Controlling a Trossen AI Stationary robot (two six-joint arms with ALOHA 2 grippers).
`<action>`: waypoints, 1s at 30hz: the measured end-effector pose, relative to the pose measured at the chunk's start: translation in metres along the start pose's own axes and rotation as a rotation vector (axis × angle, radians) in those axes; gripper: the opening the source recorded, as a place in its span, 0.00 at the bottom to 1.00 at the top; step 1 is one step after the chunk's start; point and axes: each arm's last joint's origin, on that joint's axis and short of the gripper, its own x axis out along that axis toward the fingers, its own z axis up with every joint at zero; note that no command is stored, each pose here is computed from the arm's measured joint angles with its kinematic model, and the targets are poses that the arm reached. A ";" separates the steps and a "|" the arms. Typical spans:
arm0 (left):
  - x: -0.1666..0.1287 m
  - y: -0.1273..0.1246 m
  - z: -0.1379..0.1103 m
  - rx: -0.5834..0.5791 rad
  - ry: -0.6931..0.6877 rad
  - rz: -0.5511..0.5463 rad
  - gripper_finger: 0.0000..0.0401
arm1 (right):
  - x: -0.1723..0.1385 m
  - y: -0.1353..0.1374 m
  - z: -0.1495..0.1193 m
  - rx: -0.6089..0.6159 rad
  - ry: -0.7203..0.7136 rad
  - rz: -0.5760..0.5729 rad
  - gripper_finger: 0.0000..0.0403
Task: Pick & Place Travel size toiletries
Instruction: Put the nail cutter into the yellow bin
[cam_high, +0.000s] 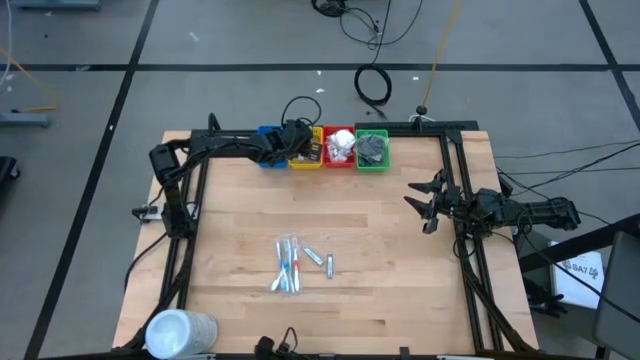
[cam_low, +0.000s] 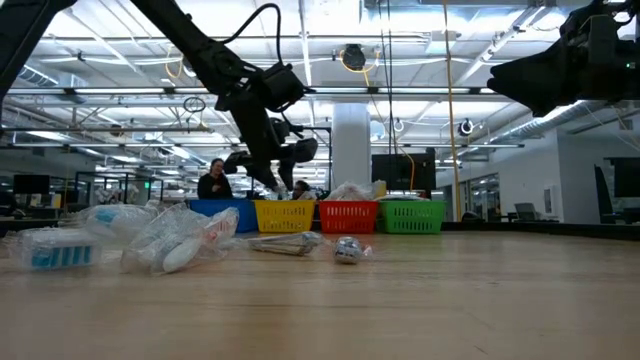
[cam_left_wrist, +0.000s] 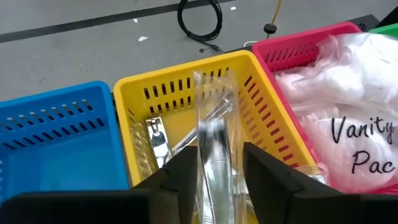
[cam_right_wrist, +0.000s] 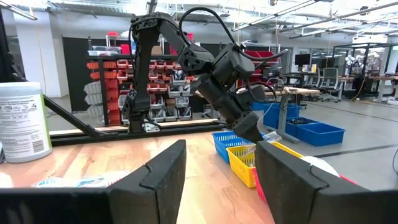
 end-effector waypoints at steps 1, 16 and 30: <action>0.000 0.000 0.000 0.000 0.000 0.000 0.33 | 0.000 0.000 0.000 0.000 0.000 0.000 0.45; -0.008 -0.004 0.003 0.191 0.039 -0.133 0.49 | 0.000 0.000 0.000 0.000 0.000 0.000 0.45; -0.128 -0.061 -0.017 0.604 0.206 -1.042 0.49 | 0.000 0.000 0.000 0.000 0.000 0.001 0.45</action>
